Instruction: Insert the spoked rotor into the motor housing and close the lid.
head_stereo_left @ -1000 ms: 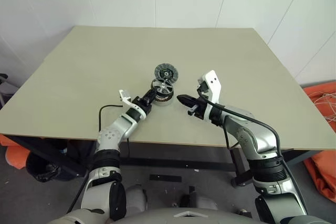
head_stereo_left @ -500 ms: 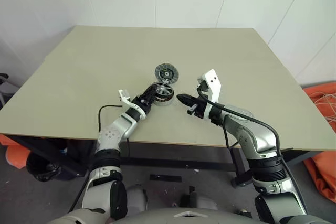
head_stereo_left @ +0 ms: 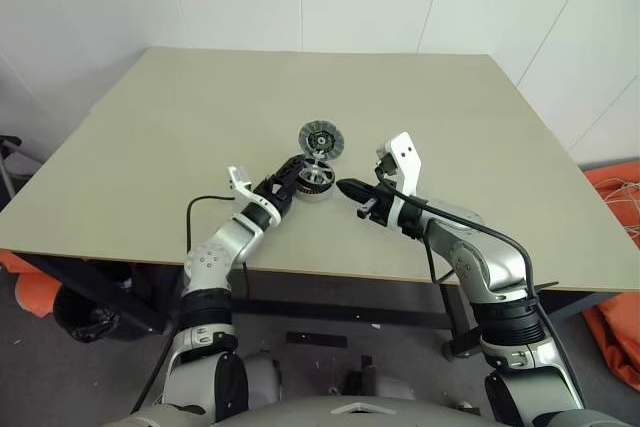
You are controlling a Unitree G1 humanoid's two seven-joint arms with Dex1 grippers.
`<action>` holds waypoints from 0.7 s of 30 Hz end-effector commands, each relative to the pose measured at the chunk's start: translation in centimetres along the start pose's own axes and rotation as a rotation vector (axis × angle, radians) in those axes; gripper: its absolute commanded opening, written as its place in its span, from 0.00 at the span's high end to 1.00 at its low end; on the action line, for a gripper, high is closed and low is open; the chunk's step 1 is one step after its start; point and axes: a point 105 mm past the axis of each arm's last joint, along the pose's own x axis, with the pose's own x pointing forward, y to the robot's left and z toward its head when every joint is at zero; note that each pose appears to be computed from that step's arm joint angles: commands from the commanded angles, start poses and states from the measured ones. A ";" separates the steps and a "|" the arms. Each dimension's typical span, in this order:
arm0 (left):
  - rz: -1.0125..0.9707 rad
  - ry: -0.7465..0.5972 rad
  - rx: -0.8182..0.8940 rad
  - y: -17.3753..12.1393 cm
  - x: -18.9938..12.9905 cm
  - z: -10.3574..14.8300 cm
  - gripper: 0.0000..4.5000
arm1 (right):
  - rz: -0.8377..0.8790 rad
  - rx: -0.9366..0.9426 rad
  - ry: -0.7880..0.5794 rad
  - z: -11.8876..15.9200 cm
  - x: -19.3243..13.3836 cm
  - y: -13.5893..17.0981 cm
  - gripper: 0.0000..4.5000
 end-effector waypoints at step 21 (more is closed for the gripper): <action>0.097 0.025 0.088 -0.6 -1.3 -0.3 0.01 | 0.022 -0.034 -0.052 1.5 0.1 0.6 1.00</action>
